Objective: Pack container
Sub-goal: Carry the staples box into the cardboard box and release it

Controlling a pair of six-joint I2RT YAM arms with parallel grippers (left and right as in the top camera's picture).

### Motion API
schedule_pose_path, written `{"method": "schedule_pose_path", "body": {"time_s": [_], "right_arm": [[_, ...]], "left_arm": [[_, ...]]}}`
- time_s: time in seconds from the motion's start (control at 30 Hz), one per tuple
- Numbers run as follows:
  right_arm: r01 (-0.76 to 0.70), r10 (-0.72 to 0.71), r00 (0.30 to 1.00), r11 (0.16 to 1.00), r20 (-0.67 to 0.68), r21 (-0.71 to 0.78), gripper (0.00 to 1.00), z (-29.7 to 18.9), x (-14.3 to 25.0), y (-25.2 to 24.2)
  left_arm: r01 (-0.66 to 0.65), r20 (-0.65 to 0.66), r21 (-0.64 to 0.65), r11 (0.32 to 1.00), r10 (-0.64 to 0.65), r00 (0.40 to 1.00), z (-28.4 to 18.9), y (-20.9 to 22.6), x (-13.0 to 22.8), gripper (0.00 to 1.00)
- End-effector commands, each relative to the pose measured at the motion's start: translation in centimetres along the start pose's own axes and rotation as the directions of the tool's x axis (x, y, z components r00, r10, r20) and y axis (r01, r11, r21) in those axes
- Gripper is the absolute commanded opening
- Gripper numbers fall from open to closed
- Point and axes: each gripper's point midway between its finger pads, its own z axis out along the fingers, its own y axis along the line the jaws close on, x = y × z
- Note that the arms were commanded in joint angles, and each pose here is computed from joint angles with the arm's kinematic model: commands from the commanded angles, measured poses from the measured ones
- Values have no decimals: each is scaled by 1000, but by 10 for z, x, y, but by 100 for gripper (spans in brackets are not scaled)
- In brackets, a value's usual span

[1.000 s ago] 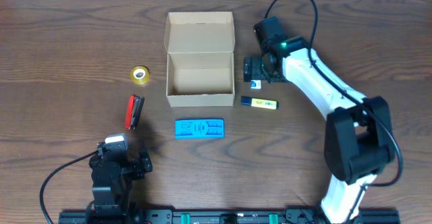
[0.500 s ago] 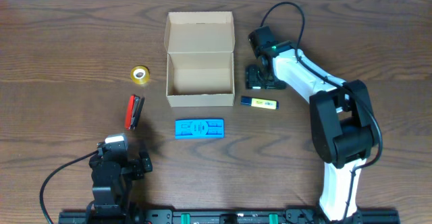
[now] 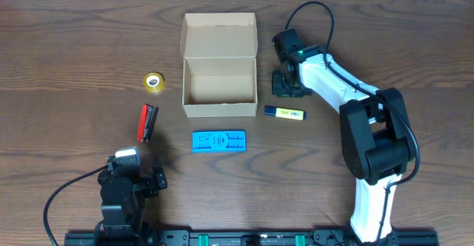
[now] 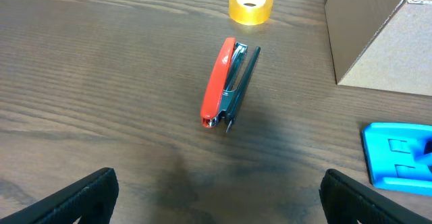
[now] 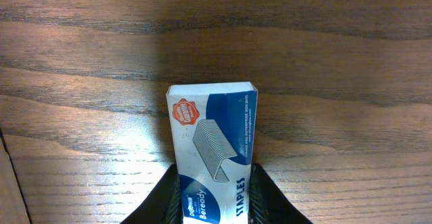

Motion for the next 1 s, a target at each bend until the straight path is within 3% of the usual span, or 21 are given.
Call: {"method": "schedule_pose_path", "body": {"time_s": [0.0,0.33,0.63,0.8,0.97], "right_arm": [[42,-42,999,999,0,14,8,0,-1,0],[82,-77,989,996,125,-32,6,-72,-15,8],[305,-256,910,946,326,-108,9,-157,-7,65],[447,-369,841,886,397,-124,14,-164,6,117],[499,-406,791,861,457,-99,20,-152,2,150]], "left_arm": [[0,-5,-6,1000,0,1000,2,1,3,95],[0,-5,-6,1000,0,1000,2,1,3,95],[0,-5,-6,1000,0,1000,2,1,3,95],[-1,-5,-6,1000,0,1000,2,1,3,95],[0,-5,-6,1000,0,1000,2,1,3,95]]}}
